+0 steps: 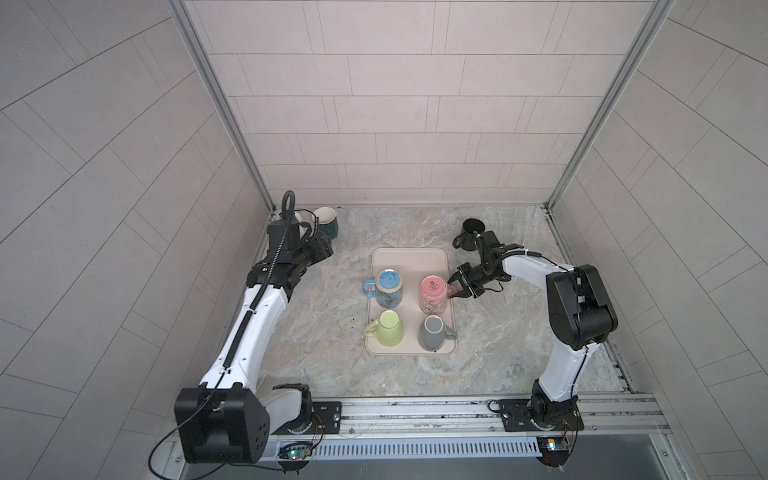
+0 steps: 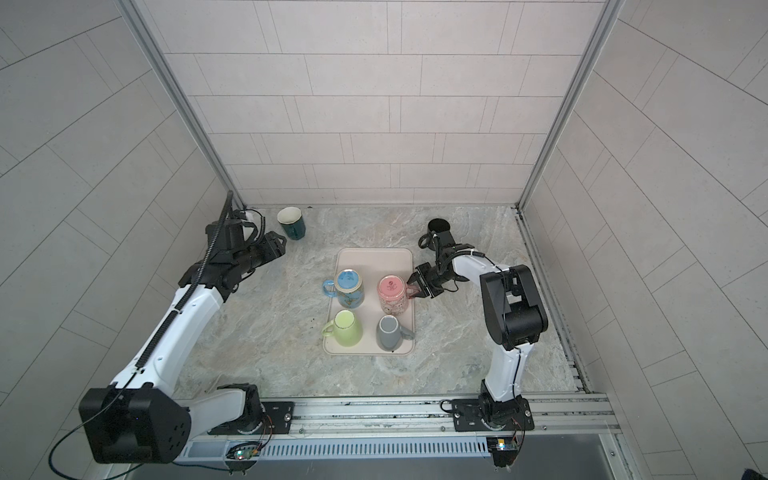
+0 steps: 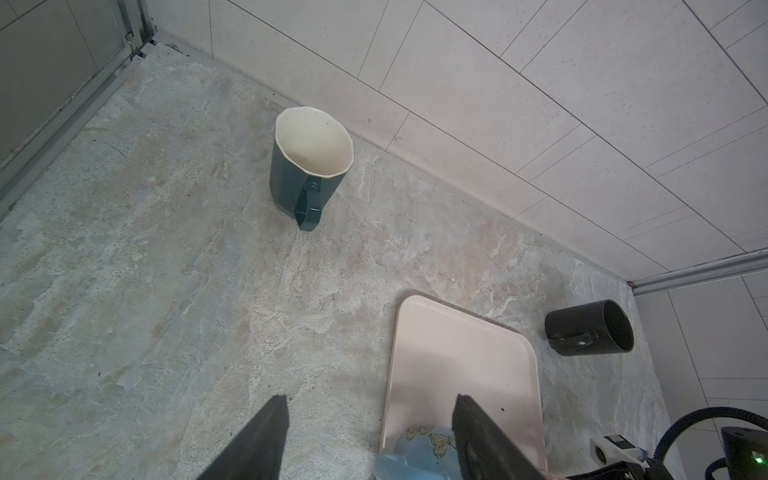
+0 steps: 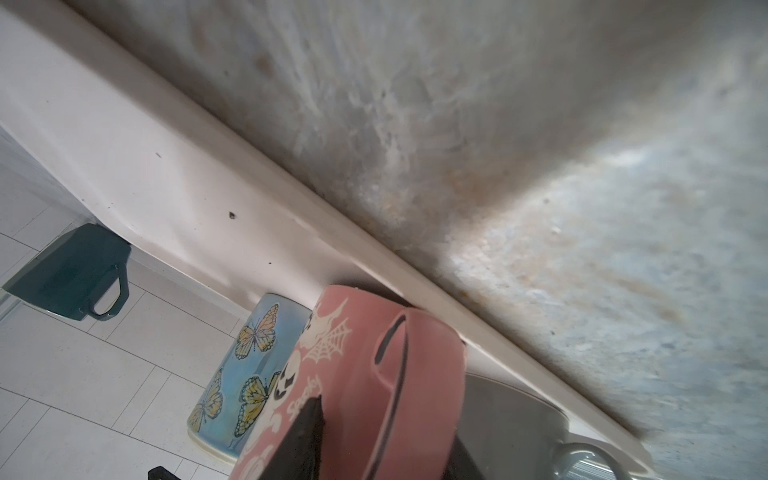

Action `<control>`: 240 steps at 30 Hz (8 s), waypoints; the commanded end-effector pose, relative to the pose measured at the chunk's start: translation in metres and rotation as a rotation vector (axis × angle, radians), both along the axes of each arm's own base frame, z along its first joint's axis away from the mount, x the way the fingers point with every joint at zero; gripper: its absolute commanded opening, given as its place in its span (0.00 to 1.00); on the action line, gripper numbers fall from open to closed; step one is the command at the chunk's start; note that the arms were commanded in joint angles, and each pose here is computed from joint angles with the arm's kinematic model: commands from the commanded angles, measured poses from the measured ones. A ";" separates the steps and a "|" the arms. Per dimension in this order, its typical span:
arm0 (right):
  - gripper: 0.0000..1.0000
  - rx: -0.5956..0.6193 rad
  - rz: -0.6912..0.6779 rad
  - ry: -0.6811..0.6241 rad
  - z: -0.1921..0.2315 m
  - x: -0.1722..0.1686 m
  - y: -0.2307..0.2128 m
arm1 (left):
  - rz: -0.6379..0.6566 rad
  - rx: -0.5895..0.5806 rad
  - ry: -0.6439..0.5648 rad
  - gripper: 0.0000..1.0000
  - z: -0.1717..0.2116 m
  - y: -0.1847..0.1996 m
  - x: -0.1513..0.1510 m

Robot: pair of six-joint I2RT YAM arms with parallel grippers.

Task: Turn the mug right side up
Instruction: 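Close the right gripper on the pink mug, then lift the pink mug with the right gripper toward the left gripper, then grasp the pink mug with the left gripper, release the right gripper, then carry the pink mug with the left gripper beside the teal mug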

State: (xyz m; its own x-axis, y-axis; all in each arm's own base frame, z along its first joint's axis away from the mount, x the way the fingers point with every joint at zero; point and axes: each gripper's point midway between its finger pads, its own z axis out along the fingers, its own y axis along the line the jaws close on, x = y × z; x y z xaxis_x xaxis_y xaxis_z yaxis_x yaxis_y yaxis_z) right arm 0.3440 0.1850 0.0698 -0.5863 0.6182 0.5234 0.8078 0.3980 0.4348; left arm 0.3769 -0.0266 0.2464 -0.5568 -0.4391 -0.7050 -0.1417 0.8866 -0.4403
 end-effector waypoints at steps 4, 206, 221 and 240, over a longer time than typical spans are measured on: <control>0.32 -0.011 -0.017 0.016 -0.008 0.004 0.002 | 0.014 0.008 -0.015 0.69 0.003 0.005 -0.002; 0.22 -0.580 1.233 -2.005 0.282 0.004 0.140 | -0.730 -0.277 0.094 0.00 0.066 -0.233 -0.027; 0.21 -0.638 1.197 -1.960 0.280 -0.008 0.112 | -0.644 -0.247 0.026 0.00 0.077 -0.215 0.027; 0.17 -0.714 1.029 -1.893 0.272 -0.018 0.067 | -0.371 -0.043 -0.235 0.00 0.060 -0.163 0.122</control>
State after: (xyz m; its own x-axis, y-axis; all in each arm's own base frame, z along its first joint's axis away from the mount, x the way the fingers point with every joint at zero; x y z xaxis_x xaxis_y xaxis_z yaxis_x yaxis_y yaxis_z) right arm 0.3248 0.2587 0.3286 -0.1340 -0.3907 -0.9107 -0.7592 0.6312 -0.1591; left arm 0.4684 -0.2017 0.2643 -0.6978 -0.2235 -0.6805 0.2389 0.8231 -0.5153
